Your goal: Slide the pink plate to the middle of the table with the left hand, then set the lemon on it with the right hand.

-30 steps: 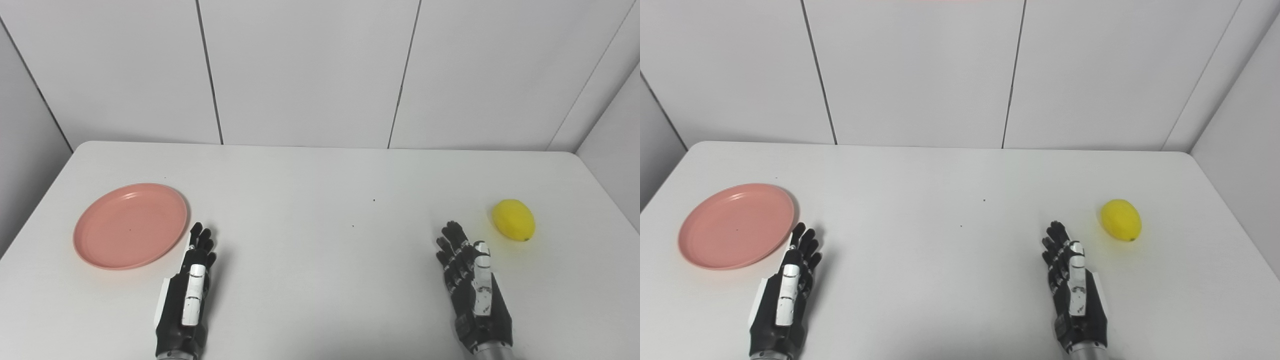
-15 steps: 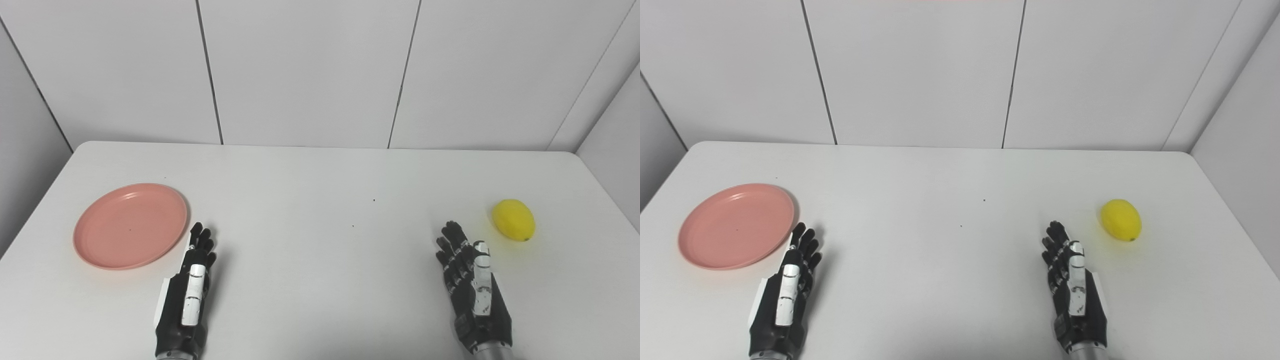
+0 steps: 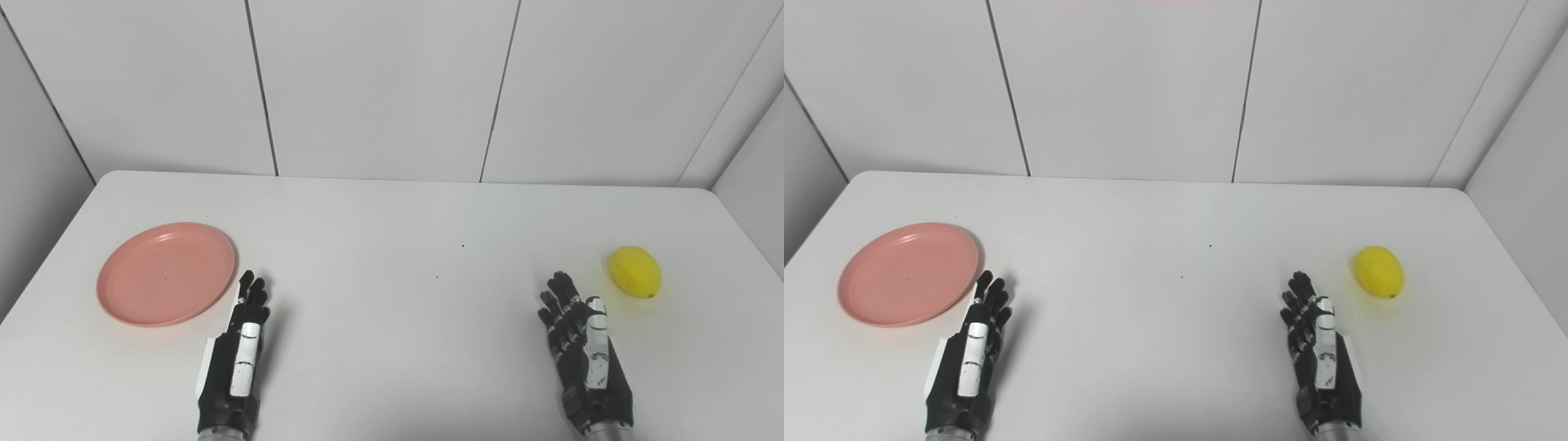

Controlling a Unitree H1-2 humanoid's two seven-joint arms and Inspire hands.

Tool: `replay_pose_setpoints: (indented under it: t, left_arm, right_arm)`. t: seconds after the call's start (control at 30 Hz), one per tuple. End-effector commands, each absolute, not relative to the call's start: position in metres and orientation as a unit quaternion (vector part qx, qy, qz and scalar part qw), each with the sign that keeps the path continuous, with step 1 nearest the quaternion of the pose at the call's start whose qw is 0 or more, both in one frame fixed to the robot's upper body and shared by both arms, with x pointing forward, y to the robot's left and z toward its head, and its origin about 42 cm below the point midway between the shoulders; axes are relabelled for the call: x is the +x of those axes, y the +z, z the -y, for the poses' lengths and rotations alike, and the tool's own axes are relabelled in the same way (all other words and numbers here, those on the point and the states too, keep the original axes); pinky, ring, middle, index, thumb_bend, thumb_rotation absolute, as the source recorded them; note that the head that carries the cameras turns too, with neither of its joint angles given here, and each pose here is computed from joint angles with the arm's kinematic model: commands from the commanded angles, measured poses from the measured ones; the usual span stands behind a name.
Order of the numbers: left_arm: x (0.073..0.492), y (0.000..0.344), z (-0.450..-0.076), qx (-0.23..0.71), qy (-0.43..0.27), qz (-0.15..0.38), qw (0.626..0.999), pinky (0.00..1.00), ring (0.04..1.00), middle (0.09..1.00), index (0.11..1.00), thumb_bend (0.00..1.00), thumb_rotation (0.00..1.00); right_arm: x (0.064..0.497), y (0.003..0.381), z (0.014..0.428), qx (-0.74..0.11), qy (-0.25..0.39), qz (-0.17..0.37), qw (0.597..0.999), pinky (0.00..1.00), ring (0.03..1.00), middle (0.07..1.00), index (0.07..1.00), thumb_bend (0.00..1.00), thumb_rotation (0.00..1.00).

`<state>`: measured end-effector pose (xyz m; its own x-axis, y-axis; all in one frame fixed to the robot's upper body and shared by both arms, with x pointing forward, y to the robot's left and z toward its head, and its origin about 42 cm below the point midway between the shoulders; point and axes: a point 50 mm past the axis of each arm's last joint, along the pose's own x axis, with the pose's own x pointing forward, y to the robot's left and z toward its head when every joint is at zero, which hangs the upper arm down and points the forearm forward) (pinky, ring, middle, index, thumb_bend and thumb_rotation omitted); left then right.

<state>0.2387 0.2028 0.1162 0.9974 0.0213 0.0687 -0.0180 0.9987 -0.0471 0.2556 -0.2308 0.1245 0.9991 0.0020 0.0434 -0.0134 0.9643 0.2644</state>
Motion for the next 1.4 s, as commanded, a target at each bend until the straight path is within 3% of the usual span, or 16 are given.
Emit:
replay_pose_setpoints:
  t: [0.0,0.23,0.57,1.37]
  left_arm:
    - [0.235,0.111,-0.205,-0.004,0.008,0.024,1.000,1.00,0.984,0.977,1.000,0.69,0.93]
    - [0.236,0.108,-0.199,0.002,0.013,0.018,1.000,1.00,0.978,0.972,0.997,0.71,0.92]
    - [0.239,0.099,-0.191,0.000,0.012,0.019,1.000,1.00,0.975,0.968,0.996,0.64,0.91]
    - [0.239,0.085,-0.180,0.008,0.019,0.005,1.000,0.97,0.964,0.955,0.973,0.67,0.89]
  right_arm:
    - [0.258,0.124,0.235,0.135,0.004,0.035,0.990,1.00,0.976,0.969,0.948,0.77,1.00]
    - [0.259,0.119,0.242,0.139,0.004,0.034,0.990,1.00,0.985,0.974,0.948,0.77,1.00]
    - [0.261,0.113,0.250,0.144,0.006,0.030,0.989,1.00,0.999,0.983,0.962,0.76,1.00]
    - [0.260,0.103,0.258,0.143,0.006,0.021,0.990,1.00,1.000,1.000,0.987,0.70,1.00]
